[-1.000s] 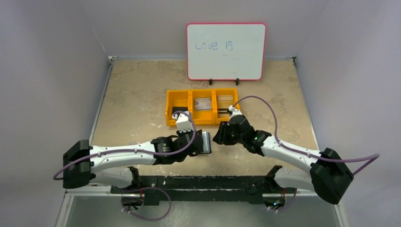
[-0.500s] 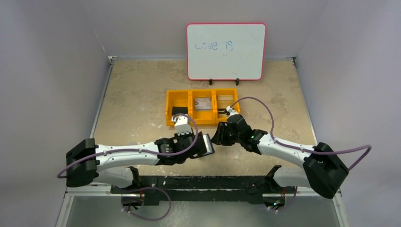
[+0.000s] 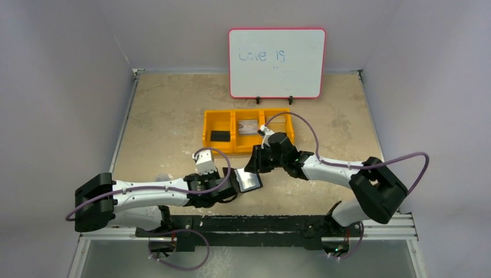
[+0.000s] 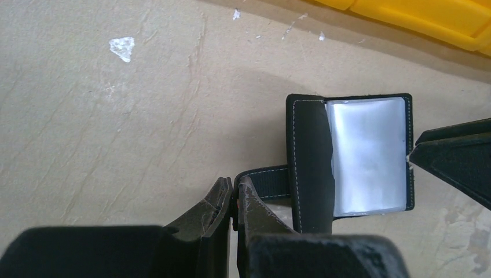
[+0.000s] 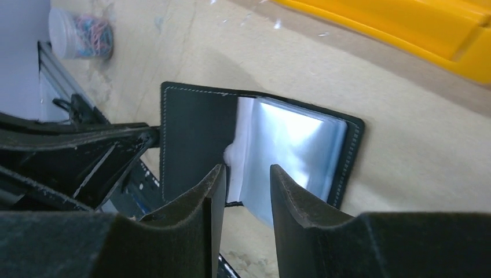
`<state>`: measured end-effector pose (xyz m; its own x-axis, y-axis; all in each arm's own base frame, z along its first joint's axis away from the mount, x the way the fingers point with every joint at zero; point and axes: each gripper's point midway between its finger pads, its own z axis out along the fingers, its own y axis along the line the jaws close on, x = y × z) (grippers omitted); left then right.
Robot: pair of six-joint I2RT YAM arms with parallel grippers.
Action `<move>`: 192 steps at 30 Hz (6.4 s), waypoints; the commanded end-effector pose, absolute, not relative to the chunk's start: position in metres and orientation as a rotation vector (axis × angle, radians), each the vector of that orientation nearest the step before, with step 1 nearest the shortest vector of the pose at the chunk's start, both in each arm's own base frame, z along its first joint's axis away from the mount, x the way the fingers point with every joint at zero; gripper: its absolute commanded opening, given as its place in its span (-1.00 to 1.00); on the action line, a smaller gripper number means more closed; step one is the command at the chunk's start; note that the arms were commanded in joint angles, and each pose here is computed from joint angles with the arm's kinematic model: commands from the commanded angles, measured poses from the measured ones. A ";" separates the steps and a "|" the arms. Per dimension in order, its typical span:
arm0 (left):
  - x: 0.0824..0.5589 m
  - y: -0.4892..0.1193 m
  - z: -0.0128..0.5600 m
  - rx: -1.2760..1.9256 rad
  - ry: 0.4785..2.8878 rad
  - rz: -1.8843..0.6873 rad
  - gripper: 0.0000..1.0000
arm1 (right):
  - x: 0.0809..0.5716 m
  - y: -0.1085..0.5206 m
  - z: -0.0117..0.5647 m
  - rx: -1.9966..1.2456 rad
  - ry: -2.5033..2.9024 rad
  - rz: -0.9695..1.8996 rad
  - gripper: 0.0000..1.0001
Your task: Take the credit cards out of the card holder
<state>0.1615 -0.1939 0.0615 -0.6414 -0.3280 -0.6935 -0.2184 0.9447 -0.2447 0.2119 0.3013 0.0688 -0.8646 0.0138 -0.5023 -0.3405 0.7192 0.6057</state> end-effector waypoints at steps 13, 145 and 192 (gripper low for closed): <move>0.167 -0.187 0.074 -0.413 2.244 -0.131 -1.00 | 0.192 0.363 0.047 -0.628 2.474 1.095 -0.43; 0.169 -0.207 0.054 -0.398 2.268 -0.275 -0.01 | 0.205 0.316 0.064 -0.277 2.542 0.783 -0.17; 0.172 -0.179 0.071 -0.529 2.170 -0.306 -0.05 | 0.181 0.364 0.089 -0.474 2.403 1.196 -0.14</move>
<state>0.1663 -0.1969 0.0615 -0.6124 -0.4134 -0.6739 -0.2212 0.9080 -0.3559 0.1863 0.3469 0.0700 -0.8770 -0.1123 -0.4672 -0.4135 0.6717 0.6147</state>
